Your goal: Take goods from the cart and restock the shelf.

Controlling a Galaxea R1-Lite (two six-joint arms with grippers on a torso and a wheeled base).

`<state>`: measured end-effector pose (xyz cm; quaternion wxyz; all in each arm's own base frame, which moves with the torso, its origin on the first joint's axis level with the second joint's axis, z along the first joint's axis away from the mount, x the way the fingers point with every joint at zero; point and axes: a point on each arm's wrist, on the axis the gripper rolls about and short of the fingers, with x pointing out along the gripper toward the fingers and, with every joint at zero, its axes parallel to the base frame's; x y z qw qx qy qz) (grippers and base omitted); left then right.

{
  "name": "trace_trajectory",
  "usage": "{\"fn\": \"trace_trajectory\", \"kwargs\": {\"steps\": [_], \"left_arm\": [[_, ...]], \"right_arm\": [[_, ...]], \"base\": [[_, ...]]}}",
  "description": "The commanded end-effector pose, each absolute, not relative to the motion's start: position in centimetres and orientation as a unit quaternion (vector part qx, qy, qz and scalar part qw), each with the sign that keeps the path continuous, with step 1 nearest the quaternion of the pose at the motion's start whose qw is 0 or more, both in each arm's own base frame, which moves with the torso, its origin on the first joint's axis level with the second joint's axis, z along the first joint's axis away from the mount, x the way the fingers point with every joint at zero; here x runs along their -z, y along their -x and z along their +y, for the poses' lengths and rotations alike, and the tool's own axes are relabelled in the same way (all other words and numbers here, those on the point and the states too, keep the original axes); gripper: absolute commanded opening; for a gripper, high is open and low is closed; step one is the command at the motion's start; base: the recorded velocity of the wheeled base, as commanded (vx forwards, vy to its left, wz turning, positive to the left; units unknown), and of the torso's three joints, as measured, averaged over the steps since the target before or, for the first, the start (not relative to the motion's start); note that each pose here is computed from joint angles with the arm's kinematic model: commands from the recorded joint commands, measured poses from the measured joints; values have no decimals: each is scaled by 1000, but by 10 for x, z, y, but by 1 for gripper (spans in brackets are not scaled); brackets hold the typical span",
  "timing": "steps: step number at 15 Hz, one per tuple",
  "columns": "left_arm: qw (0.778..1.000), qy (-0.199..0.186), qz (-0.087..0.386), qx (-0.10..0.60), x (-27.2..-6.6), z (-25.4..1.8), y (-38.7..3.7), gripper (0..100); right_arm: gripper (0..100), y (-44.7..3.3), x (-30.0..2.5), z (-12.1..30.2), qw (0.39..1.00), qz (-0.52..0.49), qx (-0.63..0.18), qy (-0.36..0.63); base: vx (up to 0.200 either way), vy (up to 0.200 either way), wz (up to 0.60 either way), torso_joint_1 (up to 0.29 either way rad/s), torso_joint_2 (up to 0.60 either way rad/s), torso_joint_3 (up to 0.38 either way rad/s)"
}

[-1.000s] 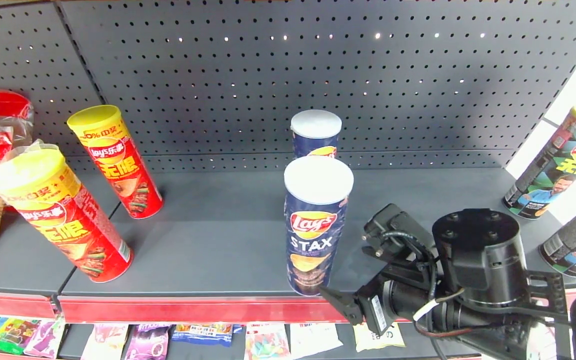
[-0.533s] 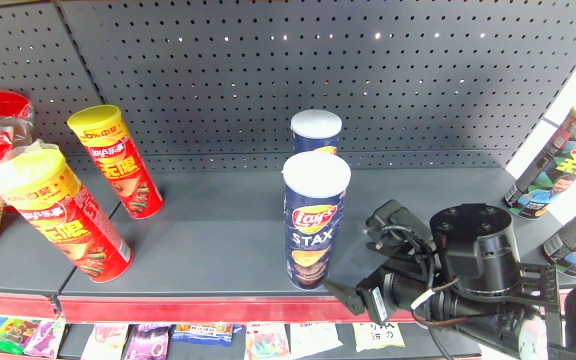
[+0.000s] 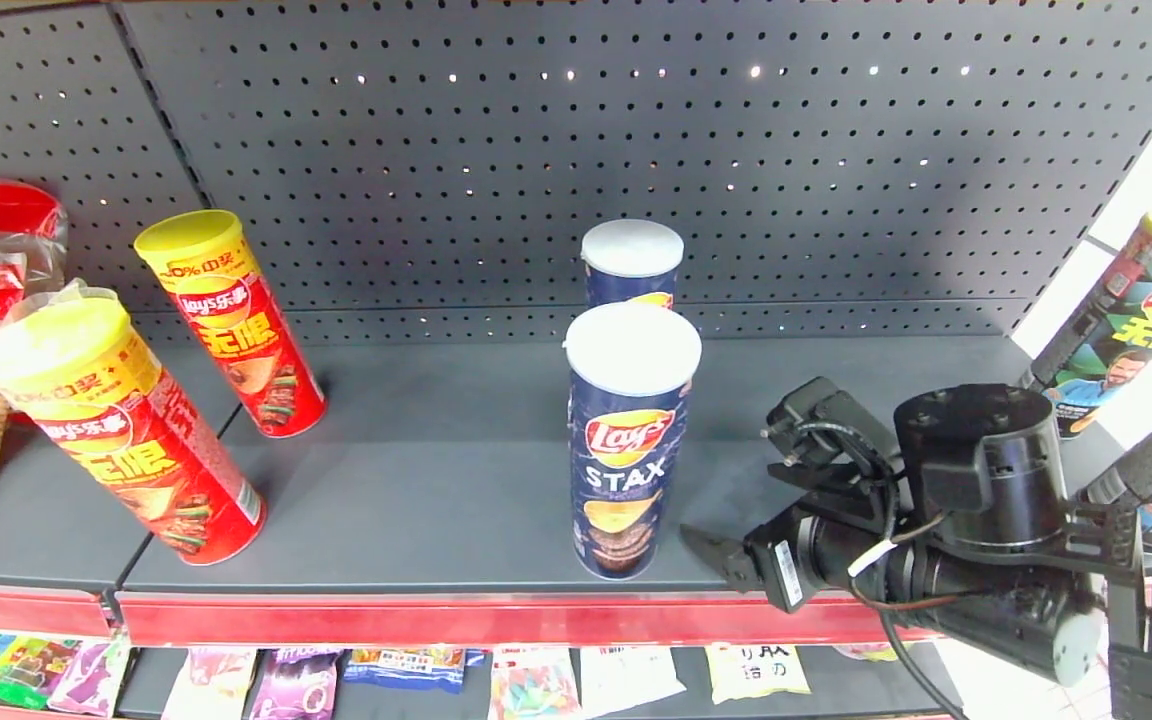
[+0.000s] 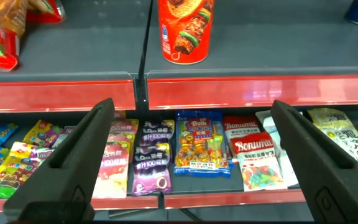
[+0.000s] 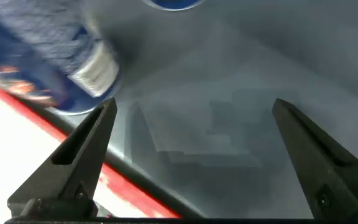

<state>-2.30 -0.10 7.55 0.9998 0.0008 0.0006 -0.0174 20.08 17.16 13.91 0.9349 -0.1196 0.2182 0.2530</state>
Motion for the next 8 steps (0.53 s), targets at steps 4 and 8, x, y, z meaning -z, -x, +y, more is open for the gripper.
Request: {"fn": "trace_trajectory", "kwargs": {"steps": [4, 8], "left_arm": [[1000, -1, 2, 17, -75, -1, 23, 100], [1000, -1, 2, 17, -75, -1, 23, 100]], "right_arm": [[100, -207, -134, 173, 937, 225, -238, 126], [100, -209, -137, 182, 937, 216, -246, 124]], "base": [[0, 0, 0, 0, 0, 0], [0, 0, 0, 0, 0, 0]]}}
